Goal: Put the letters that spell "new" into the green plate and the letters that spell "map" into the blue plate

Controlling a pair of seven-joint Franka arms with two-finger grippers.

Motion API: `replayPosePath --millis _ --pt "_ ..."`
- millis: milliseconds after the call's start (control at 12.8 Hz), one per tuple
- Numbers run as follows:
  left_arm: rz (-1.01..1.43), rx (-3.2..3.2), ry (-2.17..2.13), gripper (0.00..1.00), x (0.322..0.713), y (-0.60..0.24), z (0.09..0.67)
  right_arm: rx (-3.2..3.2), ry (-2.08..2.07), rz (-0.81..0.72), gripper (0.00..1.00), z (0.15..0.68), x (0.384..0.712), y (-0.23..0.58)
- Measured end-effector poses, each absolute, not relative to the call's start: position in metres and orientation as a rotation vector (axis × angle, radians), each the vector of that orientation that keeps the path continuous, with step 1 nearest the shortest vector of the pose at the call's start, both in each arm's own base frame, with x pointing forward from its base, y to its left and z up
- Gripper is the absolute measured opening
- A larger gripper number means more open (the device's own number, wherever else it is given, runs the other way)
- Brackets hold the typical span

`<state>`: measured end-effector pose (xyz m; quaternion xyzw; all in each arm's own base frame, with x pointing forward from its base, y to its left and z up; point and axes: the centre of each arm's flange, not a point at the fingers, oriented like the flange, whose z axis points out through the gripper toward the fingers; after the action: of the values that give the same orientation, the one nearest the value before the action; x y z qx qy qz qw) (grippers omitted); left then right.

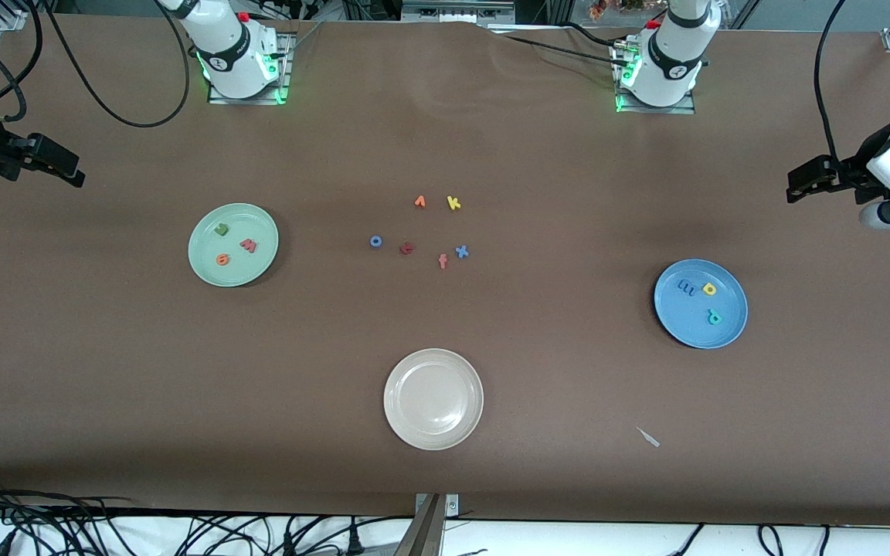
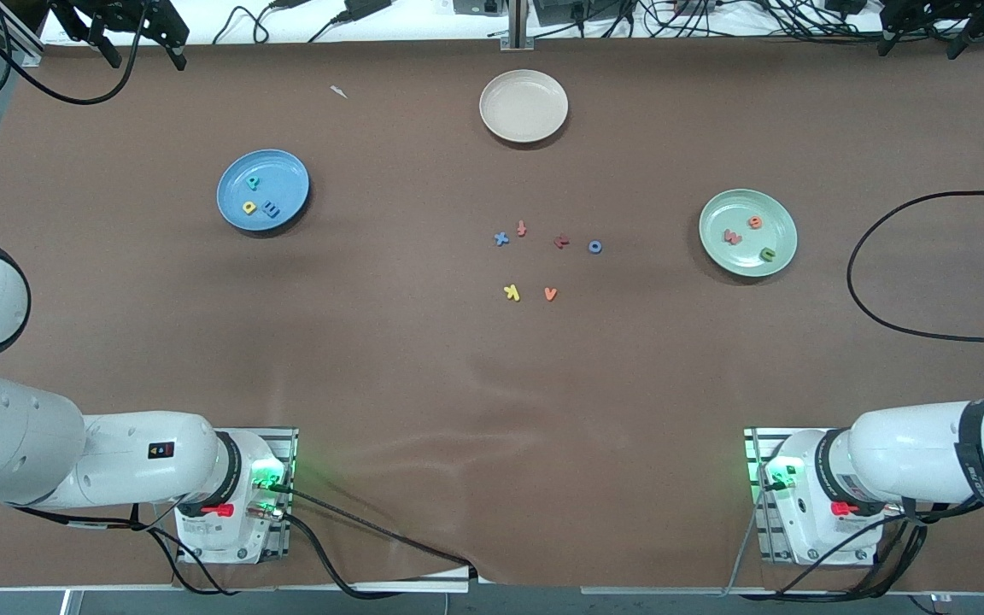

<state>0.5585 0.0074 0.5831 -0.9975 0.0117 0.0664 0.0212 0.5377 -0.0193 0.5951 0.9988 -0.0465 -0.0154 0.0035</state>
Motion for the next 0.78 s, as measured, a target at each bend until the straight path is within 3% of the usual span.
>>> replayPosePath --millis 779 --pt "0.187 -3.118 0.037 1.00 0.5585 0.0045 0.5871 3.131 -0.146 -0.048 1.00 0.5951 0.5377 -0.0193"
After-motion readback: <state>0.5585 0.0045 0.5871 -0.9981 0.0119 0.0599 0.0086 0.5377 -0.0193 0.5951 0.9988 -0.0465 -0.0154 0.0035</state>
